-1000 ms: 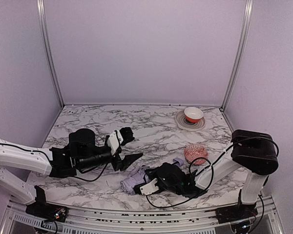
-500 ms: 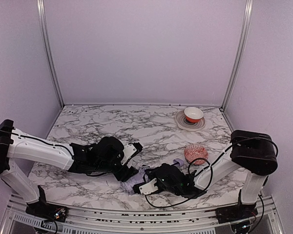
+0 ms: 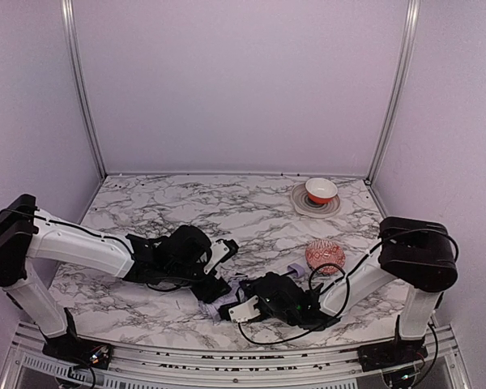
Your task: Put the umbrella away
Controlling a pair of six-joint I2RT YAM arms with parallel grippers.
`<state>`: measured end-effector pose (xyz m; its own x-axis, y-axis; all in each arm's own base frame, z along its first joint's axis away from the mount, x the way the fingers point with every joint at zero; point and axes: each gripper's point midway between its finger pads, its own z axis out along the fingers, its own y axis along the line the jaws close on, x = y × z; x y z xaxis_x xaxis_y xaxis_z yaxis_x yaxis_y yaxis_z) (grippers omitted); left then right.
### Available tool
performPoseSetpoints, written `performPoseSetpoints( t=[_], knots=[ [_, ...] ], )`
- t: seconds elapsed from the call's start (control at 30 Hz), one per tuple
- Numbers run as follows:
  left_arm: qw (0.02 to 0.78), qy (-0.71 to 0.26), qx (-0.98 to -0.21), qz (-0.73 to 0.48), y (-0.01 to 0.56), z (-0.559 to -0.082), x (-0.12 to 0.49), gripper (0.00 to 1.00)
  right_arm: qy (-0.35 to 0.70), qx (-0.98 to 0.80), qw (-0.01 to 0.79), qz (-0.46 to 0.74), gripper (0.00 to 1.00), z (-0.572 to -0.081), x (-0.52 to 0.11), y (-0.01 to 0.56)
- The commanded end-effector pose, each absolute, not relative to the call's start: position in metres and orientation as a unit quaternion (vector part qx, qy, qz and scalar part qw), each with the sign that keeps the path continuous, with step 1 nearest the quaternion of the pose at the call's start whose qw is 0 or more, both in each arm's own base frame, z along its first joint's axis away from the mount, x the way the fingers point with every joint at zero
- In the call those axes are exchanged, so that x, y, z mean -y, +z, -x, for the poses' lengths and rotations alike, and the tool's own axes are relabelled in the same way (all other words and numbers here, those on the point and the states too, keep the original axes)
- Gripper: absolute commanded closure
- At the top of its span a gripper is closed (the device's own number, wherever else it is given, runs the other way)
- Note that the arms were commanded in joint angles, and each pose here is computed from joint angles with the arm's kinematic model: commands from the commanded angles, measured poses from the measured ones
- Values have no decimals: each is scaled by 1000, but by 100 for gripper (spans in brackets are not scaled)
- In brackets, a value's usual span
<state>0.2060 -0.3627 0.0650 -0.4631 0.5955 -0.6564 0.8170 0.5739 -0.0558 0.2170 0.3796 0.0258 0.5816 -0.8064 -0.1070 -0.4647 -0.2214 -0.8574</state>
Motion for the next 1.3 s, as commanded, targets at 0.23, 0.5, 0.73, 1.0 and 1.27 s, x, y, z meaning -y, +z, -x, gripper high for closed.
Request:
performPoseSetpoints(
  t=[0.23,0.5,0.73,1.0,1.27],
  knots=[
    [252,-151,-834,-467,37,-194,355,42,-182,-456,453,744,2,-214,-369,12],
    [290,-154,-822,-466,64,-202,357,31,-116,-426,408,799,0,-169,-357,11],
    [283,-180,-806,-487,68,-191,361,22,78,-442,358,819,0,-106,-363,37],
    [297,-248,-750,-537,95,-164,364,20,192,-474,300,806,0,-72,-363,64],
    [327,-251,-711,-571,114,-156,357,25,312,-615,349,634,0,-126,-369,138]
  ],
)
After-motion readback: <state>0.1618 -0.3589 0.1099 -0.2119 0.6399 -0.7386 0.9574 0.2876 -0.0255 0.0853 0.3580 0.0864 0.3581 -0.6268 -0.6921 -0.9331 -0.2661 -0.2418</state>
